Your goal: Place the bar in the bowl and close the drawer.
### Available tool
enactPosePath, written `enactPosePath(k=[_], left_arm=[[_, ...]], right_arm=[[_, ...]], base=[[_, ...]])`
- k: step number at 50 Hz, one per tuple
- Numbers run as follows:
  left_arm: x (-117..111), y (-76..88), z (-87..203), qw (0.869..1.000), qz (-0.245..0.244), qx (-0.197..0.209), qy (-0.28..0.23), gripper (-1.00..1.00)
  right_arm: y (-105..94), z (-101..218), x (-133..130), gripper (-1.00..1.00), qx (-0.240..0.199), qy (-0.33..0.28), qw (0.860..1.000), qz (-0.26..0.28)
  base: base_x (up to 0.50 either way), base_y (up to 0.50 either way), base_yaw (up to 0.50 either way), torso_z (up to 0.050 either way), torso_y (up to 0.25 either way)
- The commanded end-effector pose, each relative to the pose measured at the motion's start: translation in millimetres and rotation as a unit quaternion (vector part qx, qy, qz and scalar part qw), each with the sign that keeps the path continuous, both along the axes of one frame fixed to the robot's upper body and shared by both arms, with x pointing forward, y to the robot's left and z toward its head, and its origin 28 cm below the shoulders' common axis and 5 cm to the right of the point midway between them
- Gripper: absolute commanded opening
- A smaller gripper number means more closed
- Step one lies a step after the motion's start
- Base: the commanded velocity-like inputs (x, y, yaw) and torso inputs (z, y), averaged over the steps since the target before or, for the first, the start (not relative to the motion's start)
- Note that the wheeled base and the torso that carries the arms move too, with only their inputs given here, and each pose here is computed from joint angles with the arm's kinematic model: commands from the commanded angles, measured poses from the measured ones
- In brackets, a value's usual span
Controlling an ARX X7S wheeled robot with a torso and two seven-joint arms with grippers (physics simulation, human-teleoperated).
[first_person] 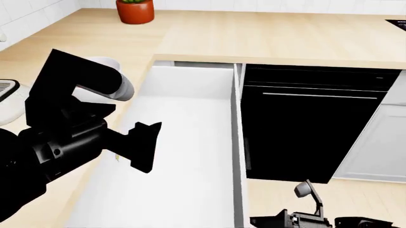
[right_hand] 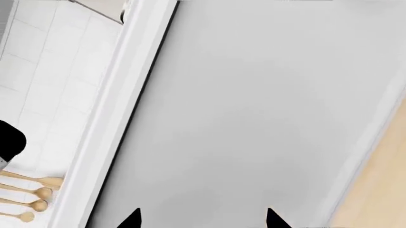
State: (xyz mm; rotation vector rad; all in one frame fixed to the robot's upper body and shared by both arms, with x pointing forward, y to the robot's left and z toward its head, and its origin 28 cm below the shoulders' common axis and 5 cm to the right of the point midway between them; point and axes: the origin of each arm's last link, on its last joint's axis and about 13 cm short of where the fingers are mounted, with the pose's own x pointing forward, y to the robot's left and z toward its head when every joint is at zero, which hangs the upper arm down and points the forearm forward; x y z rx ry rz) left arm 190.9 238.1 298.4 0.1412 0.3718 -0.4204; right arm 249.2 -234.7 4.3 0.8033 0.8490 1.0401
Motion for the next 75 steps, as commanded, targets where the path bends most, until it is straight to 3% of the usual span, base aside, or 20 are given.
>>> enactPosePath(k=[1,20,31,36,47,75], left_arm=[[0,0.0,-1,1.0,0.001,0.002,0.0,1.0],[3,1.1,-3,1.0,0.002,0.001,0.001,1.0],[2,1.8,-3,1.0,0.002,0.001,-0.001,1.0],[2,2.7,-1,1.0,0.004,-0.001,-0.002,1.0],[1,2.9,2,1.0,0.005,-0.001,-0.008,1.0],[5,2.4,-2,1.0,0.001,-0.002,-0.006,1.0]], right_arm=[[35.7,1,8,1.0,0.051,0.018,0.997,0.05],[61.4,1,40,1.0,0.056,0.086,0.995,-0.008],[81.0,7,49,1.0,0.026,0.09,0.995,0.017],[106.5,23,56,1.0,0.014,0.09,0.994,0.051],[126.5,27,66,1.0,-0.004,0.093,0.993,0.075],[169.1,37,77,1.0,0.014,0.101,0.99,0.094]], base=[[0.0,0.0,0.0,0.0,0.0],[0.0,0.0,0.0,0.0,0.0],[0.0,0.0,0.0,0.0,0.0],[0.0,0.0,0.0,0.0,0.0],[0.0,0.0,0.0,0.0,0.0],[0.0,0.0,0.0,0.0,0.0]])
